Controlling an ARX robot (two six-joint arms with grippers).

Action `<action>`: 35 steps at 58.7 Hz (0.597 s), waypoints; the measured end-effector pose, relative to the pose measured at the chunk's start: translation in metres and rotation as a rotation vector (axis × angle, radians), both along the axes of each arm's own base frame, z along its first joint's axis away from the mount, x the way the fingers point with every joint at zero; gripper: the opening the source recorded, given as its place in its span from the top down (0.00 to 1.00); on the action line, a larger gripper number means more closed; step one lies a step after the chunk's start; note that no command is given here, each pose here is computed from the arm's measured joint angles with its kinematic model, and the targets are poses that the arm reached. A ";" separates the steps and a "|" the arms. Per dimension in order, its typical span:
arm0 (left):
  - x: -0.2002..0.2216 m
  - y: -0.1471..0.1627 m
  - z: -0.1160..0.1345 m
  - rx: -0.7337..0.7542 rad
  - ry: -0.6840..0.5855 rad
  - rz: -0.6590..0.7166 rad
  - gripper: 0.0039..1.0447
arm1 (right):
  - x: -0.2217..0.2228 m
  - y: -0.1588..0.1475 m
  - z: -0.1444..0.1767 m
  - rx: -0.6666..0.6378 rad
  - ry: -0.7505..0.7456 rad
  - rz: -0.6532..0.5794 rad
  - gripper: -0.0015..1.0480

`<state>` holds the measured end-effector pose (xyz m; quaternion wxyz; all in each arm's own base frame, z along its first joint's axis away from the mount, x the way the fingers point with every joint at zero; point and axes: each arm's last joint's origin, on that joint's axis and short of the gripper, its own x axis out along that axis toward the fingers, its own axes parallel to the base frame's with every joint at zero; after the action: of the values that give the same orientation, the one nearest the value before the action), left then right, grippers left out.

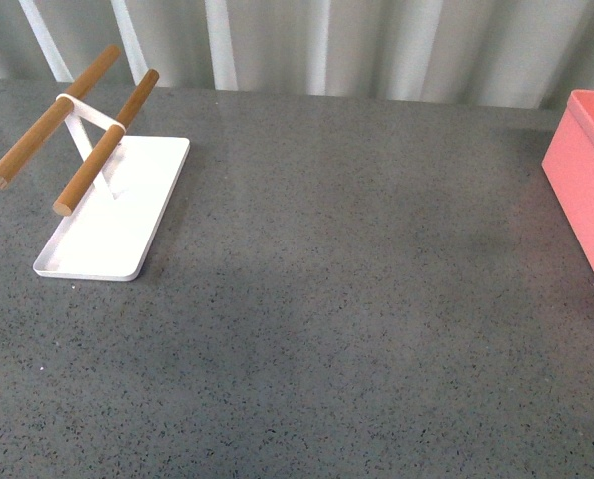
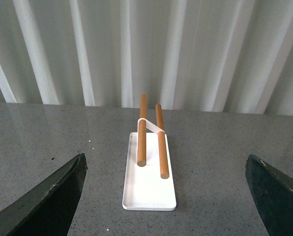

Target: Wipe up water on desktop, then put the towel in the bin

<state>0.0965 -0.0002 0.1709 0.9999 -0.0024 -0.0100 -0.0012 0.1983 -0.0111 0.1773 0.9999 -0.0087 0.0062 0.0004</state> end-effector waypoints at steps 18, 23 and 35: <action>0.000 0.000 0.000 0.000 0.000 0.000 0.06 | -0.030 0.011 -0.013 0.000 -0.004 0.004 0.97; 0.000 0.000 0.000 0.000 0.000 0.000 0.06 | -0.039 0.011 -0.016 0.000 0.008 0.002 0.97; 0.000 0.000 0.000 0.000 0.000 0.000 0.06 | -0.055 0.011 -0.009 0.000 -0.014 0.002 0.97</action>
<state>0.0964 -0.0002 0.1710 0.9999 -0.0024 -0.0102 -0.0012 0.1430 -0.0001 0.1679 1.0000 -0.0085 -0.0011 0.0013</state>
